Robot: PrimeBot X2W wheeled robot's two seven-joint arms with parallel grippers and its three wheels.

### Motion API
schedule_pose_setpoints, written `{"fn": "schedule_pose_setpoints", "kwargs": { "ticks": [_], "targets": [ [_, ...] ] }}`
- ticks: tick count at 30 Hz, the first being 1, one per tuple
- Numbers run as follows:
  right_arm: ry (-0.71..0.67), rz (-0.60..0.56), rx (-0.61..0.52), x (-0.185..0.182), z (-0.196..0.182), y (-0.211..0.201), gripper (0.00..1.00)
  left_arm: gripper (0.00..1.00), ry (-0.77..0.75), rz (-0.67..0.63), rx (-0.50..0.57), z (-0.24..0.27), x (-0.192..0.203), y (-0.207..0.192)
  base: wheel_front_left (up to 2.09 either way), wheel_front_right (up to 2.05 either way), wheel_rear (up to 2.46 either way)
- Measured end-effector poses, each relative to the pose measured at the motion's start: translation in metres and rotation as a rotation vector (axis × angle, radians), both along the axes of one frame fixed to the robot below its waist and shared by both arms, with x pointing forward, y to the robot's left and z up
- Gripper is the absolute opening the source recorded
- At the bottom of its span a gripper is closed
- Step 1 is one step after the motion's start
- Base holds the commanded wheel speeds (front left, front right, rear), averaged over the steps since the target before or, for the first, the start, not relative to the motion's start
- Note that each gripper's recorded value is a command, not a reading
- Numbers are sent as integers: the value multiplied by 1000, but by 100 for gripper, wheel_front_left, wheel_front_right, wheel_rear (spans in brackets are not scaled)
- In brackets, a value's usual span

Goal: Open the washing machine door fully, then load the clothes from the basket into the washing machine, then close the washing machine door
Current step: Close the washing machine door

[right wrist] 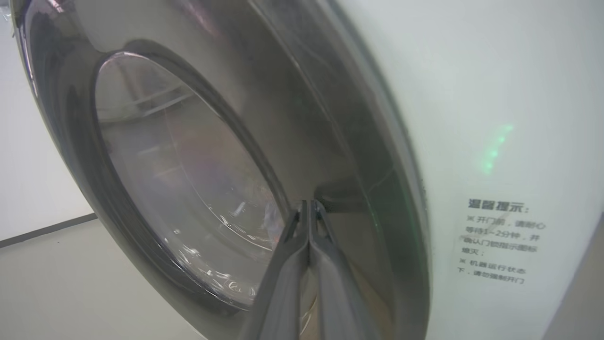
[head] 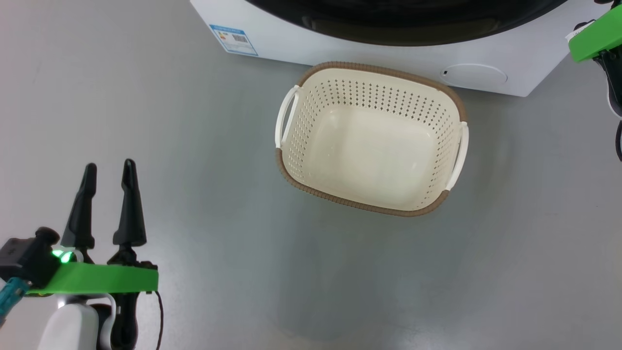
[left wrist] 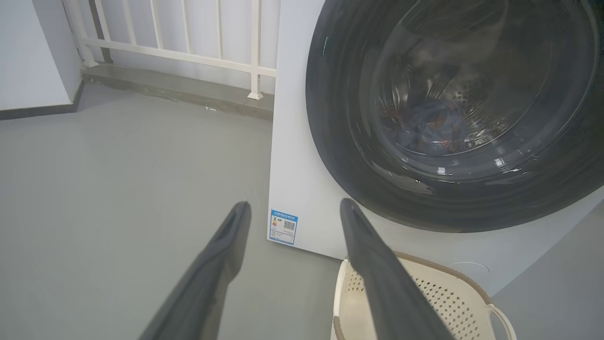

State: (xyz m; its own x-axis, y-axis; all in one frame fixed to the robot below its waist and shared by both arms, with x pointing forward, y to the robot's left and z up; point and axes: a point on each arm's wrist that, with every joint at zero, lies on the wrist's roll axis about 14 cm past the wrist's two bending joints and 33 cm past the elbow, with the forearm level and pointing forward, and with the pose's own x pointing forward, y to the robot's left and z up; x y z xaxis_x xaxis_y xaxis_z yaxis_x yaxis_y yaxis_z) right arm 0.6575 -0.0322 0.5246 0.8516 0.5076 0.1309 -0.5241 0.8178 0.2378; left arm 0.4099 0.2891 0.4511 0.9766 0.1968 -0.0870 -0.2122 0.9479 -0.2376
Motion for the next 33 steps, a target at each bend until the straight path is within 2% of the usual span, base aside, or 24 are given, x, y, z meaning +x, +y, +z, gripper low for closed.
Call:
{"fn": "schedule_pose_setpoints", "kwargs": {
  "ticks": [3, 4, 5, 6, 7, 15, 23, 33],
  "targets": [
    [-5, -8, 12, 0, 4, -2, 0, 100, -4, -3, -2, 1, 1, -1, 0, 0, 0],
    [-8, -12, 15, -1, 6, -4, 15, 100, -6, -5, -3, 2, 1, -2, 0, 0, 0],
    [-9, -16, 16, -2, 7, -5, 35, 100, -8, -7, -4, 2, 1, -2, 0, 0, 0],
    [-11, -22, 14, -3, 8, -8, 73, 100, -11, -8, -4, 3, 1, -3, 0, 0, 0],
    [-12, -27, 15, -4, 9, -10, 100, 100, -15, -10, -5, 4, 1, -3, 0, 0, 0],
    [-31, -49, 34, -25, 26, -23, 100, 100, -56, -32, -8, 19, 2, -9, 0, 0, 0],
    [-39, -51, 45, -64, 37, -34, 100, 100, -102, -78, -6, 35, 2, -20, 0, 0, 0],
    [-60, -114, 35, -121, 48, -72, 100, 100, -135, -180, -26, 45, 7, -53, 0, 0, 0]
  ]
}}
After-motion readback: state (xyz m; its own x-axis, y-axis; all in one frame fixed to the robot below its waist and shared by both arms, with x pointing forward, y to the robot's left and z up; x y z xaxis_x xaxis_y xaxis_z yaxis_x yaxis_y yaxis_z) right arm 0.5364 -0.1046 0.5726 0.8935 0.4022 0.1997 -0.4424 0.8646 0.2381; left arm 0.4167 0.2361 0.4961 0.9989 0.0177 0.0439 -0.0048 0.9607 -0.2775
